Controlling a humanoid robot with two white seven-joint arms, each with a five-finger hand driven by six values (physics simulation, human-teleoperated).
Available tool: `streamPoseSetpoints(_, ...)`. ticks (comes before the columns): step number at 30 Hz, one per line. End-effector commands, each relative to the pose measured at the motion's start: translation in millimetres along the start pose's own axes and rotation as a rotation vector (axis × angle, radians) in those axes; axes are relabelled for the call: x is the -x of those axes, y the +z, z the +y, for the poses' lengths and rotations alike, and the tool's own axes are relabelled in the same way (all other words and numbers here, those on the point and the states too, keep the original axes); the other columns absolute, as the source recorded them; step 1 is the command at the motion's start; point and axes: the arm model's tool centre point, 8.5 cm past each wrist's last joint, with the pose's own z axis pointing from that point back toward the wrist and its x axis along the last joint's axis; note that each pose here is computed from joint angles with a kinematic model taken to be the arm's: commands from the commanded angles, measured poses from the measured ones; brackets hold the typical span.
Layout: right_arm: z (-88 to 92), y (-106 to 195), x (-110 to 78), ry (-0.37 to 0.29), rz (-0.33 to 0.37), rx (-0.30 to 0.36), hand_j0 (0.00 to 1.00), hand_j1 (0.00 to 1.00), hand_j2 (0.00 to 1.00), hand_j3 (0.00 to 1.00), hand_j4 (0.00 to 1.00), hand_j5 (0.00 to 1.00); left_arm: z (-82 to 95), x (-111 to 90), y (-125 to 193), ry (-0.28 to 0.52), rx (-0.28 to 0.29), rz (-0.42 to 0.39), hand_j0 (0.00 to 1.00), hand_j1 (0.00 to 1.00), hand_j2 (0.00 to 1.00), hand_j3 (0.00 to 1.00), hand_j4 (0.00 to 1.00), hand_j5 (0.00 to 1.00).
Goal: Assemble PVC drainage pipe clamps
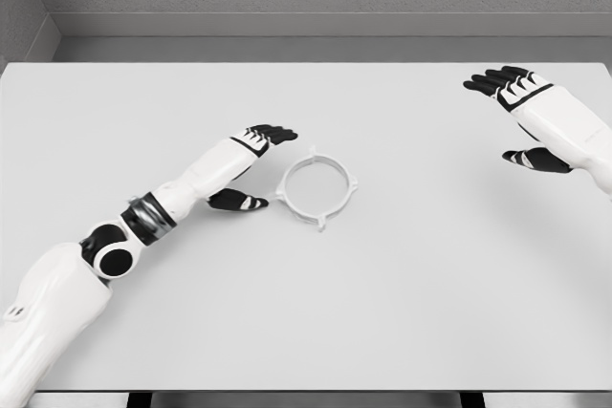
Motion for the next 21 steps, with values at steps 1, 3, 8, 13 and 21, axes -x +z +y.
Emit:
streamPoseSetpoints(1,-0.8,0,0.2,-0.005,0.000,0.004,1.00,1.00,1.00,1.00,1.00,1.00,-0.6,-1,-1,0.005,-0.004,-0.002,1.00,1.00,1.00,1.00,1.00,1.00)
streamPoseSetpoints(3,-0.8,0,0.2,-0.005,0.000,0.004,1.00,1.00,1.00,1.00,1.00,1.00,-1.8,-2,-3,0.010,-0.007,-0.004,1.00,1.00,1.00,1.00,1.00,1.00)
streamPoseSetpoints(8,-0.8,0,0.2,-0.005,0.000,0.004,1.00,1.00,1.00,1.00,1.00,1.00,11.8,7,6,-0.009,-0.026,0.021,1.00,1.00,1.00,1.00,1.00,1.00)
streamPoseSetpoints(13,-0.6,0,-0.7,-0.006,-0.002,0.006,1.00,1.00,1.00,1.00,1.00,1.00,55.5,37,49,-0.101,-0.029,0.109,1.00,1.00,1.00,1.00,1.00,1.00)
streamPoseSetpoints(21,-0.6,0,-0.7,-0.007,-0.003,0.006,1.00,1.00,1.00,1.00,1.00,1.00,140.1,75,127,-0.276,-0.032,0.279,1.00,1.00,1.00,1.00,1.00,1.00)
